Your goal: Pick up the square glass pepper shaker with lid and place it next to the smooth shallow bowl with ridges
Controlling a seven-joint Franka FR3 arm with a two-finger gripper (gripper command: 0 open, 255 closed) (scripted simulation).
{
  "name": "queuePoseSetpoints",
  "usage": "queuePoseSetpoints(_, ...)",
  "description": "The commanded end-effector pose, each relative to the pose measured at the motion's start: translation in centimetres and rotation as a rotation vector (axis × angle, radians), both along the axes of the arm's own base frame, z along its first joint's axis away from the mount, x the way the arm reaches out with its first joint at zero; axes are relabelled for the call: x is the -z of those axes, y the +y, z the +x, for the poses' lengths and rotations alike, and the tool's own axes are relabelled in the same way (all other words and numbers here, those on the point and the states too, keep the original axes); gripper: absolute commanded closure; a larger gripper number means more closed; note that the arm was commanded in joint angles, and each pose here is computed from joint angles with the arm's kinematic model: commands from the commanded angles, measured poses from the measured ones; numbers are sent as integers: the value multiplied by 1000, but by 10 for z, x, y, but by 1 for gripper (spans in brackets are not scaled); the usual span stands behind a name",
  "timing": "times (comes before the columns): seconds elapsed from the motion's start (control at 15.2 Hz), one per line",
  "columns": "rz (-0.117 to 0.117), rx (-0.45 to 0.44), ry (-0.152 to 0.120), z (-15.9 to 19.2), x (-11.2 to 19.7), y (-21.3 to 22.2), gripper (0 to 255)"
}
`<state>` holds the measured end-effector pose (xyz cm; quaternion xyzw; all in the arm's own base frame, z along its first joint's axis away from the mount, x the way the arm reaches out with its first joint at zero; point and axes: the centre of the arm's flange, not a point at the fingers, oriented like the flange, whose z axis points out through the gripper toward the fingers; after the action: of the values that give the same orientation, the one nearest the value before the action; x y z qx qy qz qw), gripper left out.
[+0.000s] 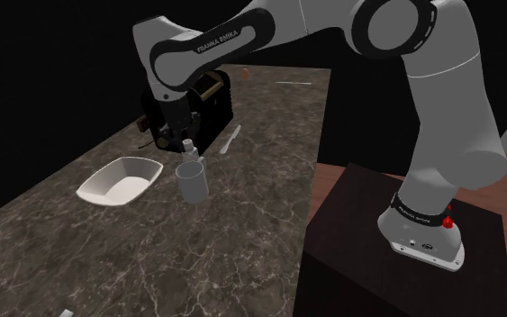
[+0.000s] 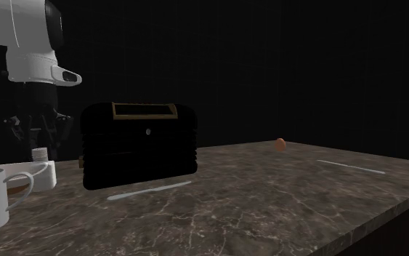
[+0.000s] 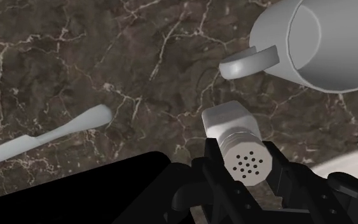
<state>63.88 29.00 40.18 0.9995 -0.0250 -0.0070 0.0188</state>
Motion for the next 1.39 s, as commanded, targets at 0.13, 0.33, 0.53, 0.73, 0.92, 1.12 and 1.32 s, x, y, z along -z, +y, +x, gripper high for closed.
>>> queuePoseSetpoints(0.13, 0, 0, 0, 0, 21, 0, 255)
queuePoseSetpoints(0.33, 0, 0, 0, 0, 28, 0, 255)
queuePoseSetpoints(0.53, 0, 0, 0, 0, 28, 0, 255)
queuePoseSetpoints(0.73, 0, 0, 0, 0, 28, 0, 255)
queuePoseSetpoints(0.92, 0, 0, 0, 0, 28, 0, 0)
queuePoseSetpoints(1.12, 0, 0, 0, 0, 28, 0, 0)
queuePoseSetpoints(1.32, 0, 0, 0, 1, -11, 2, 0)
